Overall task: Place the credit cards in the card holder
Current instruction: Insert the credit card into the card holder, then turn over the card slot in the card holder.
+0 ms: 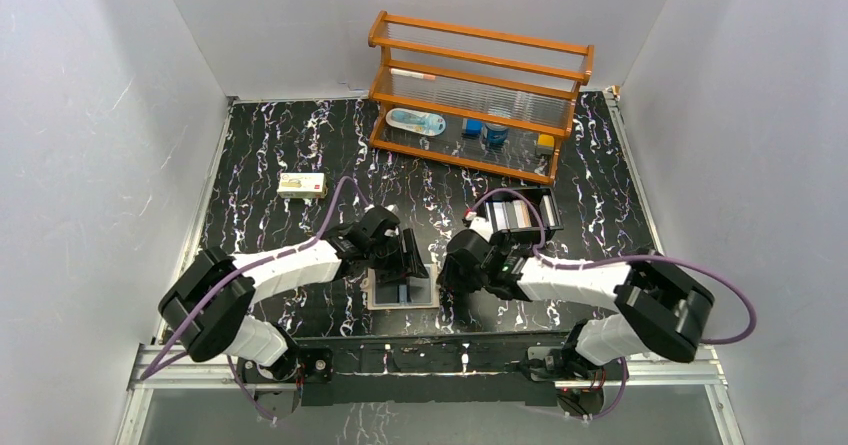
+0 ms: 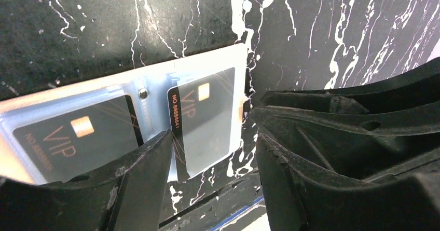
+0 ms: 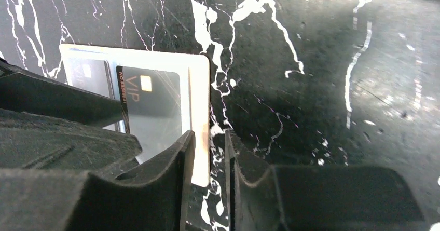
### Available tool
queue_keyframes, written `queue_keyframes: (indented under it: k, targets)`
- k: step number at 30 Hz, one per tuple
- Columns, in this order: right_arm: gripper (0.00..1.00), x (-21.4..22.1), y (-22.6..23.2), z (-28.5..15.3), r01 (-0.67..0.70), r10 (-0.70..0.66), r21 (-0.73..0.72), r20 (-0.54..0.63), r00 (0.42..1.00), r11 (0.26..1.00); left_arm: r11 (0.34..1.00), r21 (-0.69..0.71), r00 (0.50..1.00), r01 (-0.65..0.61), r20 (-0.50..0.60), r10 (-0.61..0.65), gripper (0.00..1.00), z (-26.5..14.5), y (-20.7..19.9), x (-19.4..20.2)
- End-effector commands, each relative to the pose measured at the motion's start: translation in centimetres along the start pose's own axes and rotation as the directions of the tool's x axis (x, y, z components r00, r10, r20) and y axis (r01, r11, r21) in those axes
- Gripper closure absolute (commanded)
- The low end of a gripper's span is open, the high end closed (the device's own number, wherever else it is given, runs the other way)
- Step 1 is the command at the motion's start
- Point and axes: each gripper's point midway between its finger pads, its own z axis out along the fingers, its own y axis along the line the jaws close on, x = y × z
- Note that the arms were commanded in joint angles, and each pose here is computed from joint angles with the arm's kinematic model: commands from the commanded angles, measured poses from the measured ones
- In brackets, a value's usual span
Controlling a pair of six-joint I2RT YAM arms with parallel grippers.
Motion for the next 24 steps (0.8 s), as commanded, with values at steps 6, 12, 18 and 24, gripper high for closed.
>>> queue_keyframes:
  k: [6, 12, 18, 24]
  targets:
    - [0.58, -1.5, 3.0, -2.3, -0.006, 0.013, -0.135, 0.051, 0.999, 0.991, 0.995, -0.097, 0.997, -0.025, 0.067, 0.031, 0.41, -4.4, 1.8, -2.3]
    - [0.50, -0.9, 5.0, -1.4, -0.025, 0.027, -0.214, 0.008, 1.000, 0.976, 0.972, -0.232, 0.997, -0.031, 0.063, 0.047, 0.40, -5.9, 6.0, -3.1]
    - [0.50, -0.3, 5.1, -0.3, -0.024, 0.021, -0.206, -0.019, 1.000, 0.978, 0.946, -0.323, 0.998, -0.036, 0.045, 0.053, 0.37, -6.2, 9.0, -2.7]
    - [0.50, -0.1, 5.1, 0.0, -0.021, 0.016, -0.199, -0.028, 0.999, 0.980, 0.946, -0.322, 0.999, -0.040, 0.016, 0.048, 0.36, -5.7, 9.9, -1.9]
